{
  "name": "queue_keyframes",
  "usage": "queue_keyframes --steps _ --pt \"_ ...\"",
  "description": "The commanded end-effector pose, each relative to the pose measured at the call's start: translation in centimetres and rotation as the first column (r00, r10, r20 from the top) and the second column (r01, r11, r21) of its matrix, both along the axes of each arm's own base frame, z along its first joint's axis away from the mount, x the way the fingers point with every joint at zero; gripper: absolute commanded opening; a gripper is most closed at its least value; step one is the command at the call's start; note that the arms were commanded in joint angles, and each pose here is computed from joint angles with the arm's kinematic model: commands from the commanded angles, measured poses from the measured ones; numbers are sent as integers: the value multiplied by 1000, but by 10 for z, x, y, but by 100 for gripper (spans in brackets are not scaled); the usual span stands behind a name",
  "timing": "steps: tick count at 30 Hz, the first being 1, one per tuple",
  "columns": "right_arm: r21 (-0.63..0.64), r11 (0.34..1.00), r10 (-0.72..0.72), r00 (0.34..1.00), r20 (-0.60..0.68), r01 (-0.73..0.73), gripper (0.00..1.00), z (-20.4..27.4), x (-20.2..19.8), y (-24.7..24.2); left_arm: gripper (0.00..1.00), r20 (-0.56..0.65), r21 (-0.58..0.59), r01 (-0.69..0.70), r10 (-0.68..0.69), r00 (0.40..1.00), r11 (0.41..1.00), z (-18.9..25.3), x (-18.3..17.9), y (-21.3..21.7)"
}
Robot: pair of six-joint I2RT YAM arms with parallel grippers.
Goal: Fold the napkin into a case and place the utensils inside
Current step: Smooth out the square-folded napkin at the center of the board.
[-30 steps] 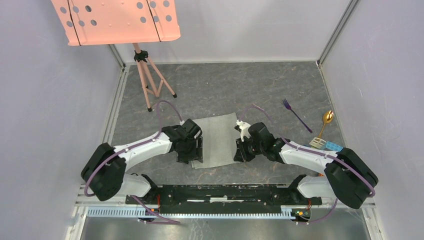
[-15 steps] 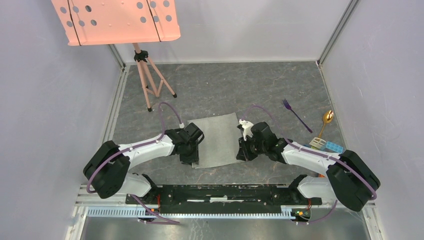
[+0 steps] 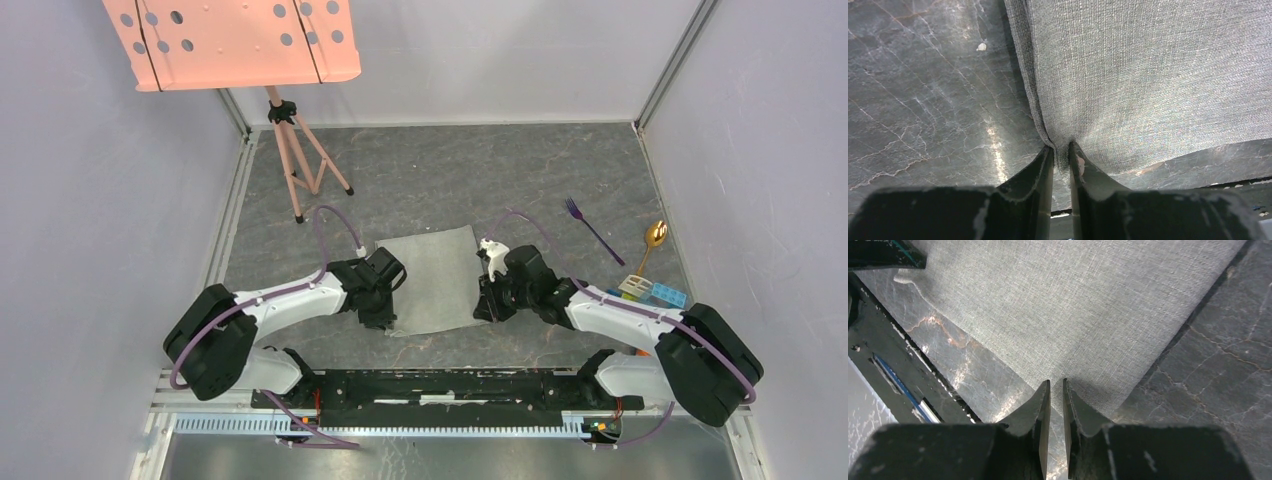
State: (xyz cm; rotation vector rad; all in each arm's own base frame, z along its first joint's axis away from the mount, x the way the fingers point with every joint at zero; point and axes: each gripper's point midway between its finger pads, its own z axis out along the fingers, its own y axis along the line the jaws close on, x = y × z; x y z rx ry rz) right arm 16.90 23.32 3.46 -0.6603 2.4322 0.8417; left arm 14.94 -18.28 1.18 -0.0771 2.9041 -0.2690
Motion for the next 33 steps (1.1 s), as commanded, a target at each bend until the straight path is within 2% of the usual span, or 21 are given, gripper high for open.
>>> queue_keyframes --steps 1,7,10,14,20,25,28,29,30,33 --pt "-6 999 -35 999 20 35 20 -11 6 -8 22 -10 68 -52 53 999 996 -20 -7 17" --pt "-85 995 -60 998 -3 60 19 -41 0 -27 17 -13 78 -55 56 998 995 -23 -9 20" --pt "-23 1000 -14 1000 6 14 19 -16 8 -8 16 -9 87 -58 59 998 994 -22 -9 22" --pt "17 999 -30 997 72 29 25 19 25 0 16 4 100 -62 61 998 993 -18 -7 25" --pt "-88 995 -60 997 -40 56 19 -34 -7 -32 16 4 99 -61 61 998 993 -18 -7 25" --pt "-174 976 -116 991 68 127 19 -30 8 -53 16 1 112 -66 66 998 992 -21 -9 28" --pt "-69 996 -42 994 97 49 23 -3 17 -26 16 2 96 -60 60 998 994 -14 -9 25" --pt "-17 1000 -16 994 104 18 25 10 20 -14 18 10 80 -57 57 998 995 -9 -7 23" --pt "19 1000 -8 992 123 5 27 22 27 -4 23 18 65 -53 52 998 996 -1 -5 20" --pt "54 999 -16 984 176 7 36 50 54 13 38 64 22 -30 28 998 999 32 5 10"
